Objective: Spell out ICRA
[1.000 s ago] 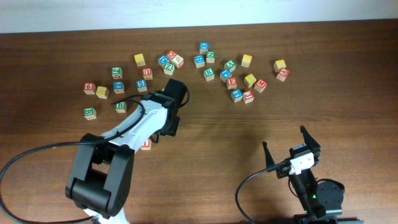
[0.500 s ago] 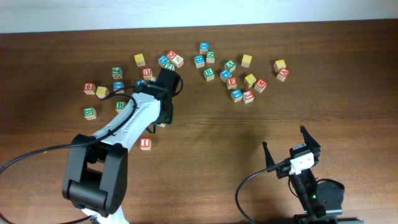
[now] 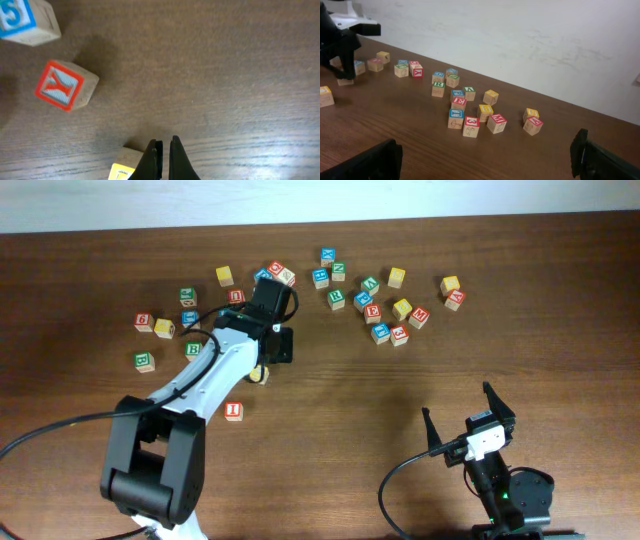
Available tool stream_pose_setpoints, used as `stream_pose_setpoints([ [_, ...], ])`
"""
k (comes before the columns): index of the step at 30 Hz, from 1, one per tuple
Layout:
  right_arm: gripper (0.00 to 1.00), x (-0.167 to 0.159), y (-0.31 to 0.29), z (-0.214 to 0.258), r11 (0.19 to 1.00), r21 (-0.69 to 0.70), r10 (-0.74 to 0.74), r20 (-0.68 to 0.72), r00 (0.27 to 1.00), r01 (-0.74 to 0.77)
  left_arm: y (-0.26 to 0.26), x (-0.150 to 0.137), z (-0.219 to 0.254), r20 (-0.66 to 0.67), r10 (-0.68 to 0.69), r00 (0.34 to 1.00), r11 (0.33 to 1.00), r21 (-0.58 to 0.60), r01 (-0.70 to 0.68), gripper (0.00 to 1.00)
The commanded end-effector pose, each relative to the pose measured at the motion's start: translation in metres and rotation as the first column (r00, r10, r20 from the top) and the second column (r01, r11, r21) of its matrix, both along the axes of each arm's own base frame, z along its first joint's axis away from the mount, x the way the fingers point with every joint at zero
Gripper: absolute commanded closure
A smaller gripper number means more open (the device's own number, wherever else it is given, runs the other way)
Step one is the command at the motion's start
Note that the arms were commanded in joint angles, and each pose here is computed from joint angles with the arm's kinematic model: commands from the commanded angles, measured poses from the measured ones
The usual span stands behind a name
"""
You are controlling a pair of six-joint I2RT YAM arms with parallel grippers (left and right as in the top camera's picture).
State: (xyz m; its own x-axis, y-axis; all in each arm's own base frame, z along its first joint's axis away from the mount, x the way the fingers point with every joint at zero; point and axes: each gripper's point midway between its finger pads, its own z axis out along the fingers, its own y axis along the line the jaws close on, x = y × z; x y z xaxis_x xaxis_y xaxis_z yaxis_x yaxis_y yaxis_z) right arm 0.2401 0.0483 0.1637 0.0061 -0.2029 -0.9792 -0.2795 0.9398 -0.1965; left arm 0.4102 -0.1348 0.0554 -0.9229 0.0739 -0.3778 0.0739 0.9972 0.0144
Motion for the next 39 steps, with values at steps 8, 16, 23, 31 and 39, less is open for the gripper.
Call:
stream_pose_setpoints([
  [8,0.02,-0.001,0.003,-0.002,1.0,0.004,0.018,-0.004,1.0,-0.018,0.0,-0.008,-0.009,-0.022,0.003,1.0,1.0,-0.013,-0.003,1.0],
  [16,0.02,-0.001,0.003,-0.002,1.0,0.003,0.018,-0.004,1.0,-0.018,0.0,-0.007,-0.013,-0.023,0.003,1.0,1.0,-0.012,-0.003,1.0],
  [23,0.02,-0.001,0.003,-0.002,1.0,0.004,0.018,-0.004,1.0,-0.018,0.003,-0.016,-0.021,-0.05,0.003,0.999,1.0,-0.002,-0.003,1.0],
  [31,0.02,-0.001,0.003,-0.002,1.0,0.004,0.018,-0.004,1.0,-0.018,0.005,-0.03,-0.027,-0.11,-0.001,0.994,1.0,0.006,0.002,1.0],
  [39,0.02,-0.001,0.003,-0.002,1.0,0.004,0.018,-0.004,1.0,-0.018,0.011,-0.025,-0.03,-0.077,0.013,0.997,0.999,0.036,-0.01,1.0],
])
